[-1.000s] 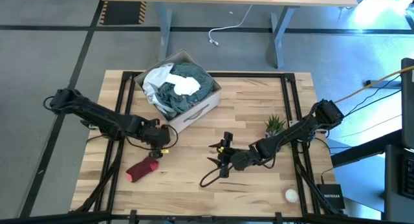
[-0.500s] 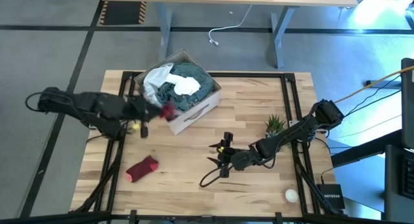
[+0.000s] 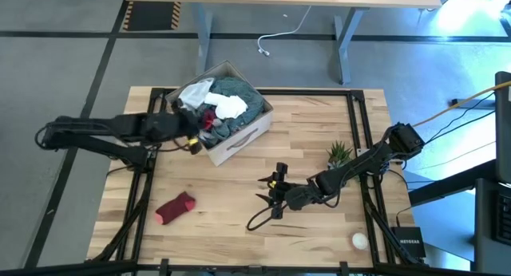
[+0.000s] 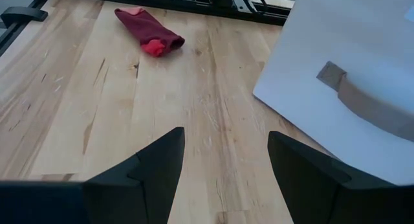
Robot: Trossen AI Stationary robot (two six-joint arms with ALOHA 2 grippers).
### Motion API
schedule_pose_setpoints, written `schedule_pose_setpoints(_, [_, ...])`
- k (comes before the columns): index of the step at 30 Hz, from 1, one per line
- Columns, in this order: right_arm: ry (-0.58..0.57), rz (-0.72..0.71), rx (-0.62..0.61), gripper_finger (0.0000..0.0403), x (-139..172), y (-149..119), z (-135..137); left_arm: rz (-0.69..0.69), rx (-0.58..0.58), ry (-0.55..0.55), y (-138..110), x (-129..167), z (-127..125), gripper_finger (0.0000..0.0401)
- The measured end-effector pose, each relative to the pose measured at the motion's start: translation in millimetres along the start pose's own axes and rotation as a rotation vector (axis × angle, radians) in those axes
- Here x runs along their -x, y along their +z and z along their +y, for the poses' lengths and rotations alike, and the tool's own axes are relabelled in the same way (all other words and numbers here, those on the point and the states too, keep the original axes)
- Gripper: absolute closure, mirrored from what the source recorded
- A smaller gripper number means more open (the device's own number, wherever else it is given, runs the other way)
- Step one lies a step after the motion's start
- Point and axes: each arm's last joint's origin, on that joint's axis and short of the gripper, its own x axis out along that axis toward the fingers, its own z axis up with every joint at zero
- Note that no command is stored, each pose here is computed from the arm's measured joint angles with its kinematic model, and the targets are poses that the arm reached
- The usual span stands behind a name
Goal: Sort clothes
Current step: Put the top red sock into the laundry organizer
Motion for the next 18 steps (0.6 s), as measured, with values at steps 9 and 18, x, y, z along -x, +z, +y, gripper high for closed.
schedule_pose_setpoints(9, [0.0,0.001,0.02,0.0165,0,0,0,0.197,0.04,0.134,-39,-45,7,0.038])
schedule_pose_setpoints(18, [0.01,0.004,0.02,0.0165,0,0,0,0.224,0.056,0.045,-29,-37,10,0.0259])
